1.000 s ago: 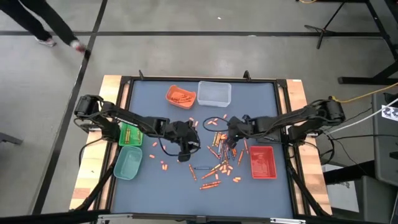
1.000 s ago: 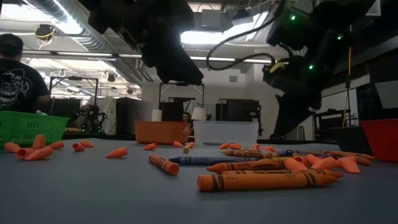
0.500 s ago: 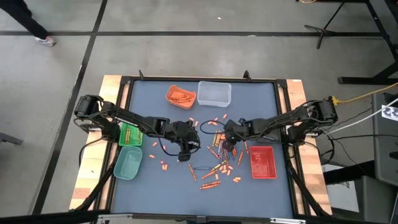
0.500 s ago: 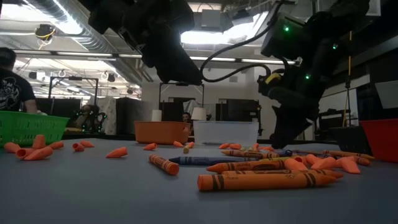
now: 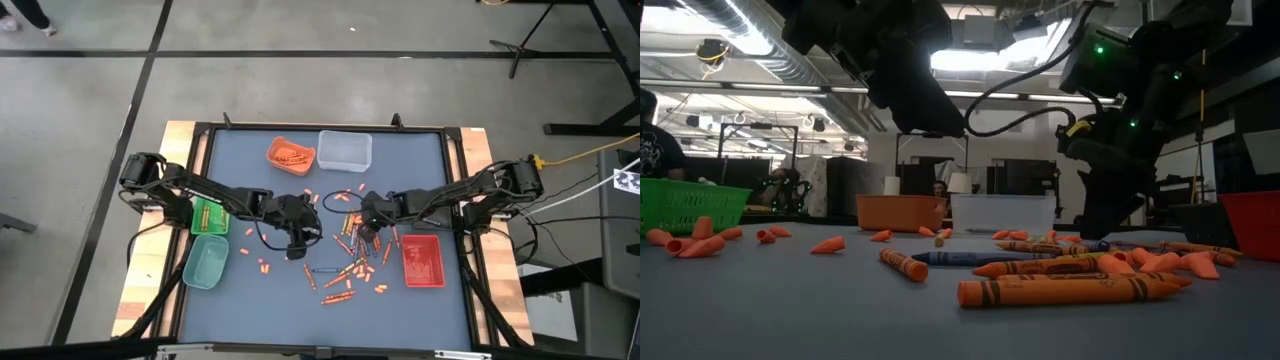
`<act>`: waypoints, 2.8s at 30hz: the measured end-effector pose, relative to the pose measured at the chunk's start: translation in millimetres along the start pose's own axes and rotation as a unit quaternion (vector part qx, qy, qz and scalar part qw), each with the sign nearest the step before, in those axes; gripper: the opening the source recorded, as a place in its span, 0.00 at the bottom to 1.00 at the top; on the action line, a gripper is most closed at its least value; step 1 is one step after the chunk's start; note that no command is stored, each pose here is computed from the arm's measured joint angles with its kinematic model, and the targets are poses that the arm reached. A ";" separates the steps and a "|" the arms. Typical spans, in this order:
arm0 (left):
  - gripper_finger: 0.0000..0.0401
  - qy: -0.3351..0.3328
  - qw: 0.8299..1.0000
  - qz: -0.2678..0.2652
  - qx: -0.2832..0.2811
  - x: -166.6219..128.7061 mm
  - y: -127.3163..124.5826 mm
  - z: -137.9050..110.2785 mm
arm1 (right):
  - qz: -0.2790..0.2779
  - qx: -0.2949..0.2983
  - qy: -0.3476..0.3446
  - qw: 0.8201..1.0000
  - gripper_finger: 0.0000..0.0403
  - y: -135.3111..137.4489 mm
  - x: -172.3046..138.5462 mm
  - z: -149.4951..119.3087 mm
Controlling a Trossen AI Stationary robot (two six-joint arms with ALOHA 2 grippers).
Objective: Sort crayons
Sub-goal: Put the blue crayon into the transparent bin
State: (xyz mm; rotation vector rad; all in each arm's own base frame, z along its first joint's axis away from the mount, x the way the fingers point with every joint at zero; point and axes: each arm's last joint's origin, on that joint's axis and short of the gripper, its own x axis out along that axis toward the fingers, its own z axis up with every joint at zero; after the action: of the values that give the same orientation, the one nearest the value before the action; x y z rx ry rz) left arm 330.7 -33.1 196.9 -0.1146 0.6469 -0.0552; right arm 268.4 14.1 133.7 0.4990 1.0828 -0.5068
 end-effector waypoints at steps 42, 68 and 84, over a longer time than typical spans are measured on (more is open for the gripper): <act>0.25 0.000 1.000 0.001 0.001 0.2 0.2 -0.1 | -0.041 0.001 -0.002 0.999 0.03 -4.7 0.4 -3.4; 0.25 -0.005 0.999 0.035 0.001 0.1 2.2 0.2 | -0.019 -0.160 -0.102 0.982 0.05 0.6 -25.7 71.0; 0.25 -0.005 0.999 0.035 0.001 0.1 2.2 0.2 | -0.092 -0.304 -0.235 0.919 0.05 -30.3 -50.7 141.7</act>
State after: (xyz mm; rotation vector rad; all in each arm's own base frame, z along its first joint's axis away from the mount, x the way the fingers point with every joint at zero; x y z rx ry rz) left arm 330.9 -30.9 196.7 -0.0901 0.6408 0.0129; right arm 329.1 -88.5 230.3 -0.2706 0.7638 -0.3971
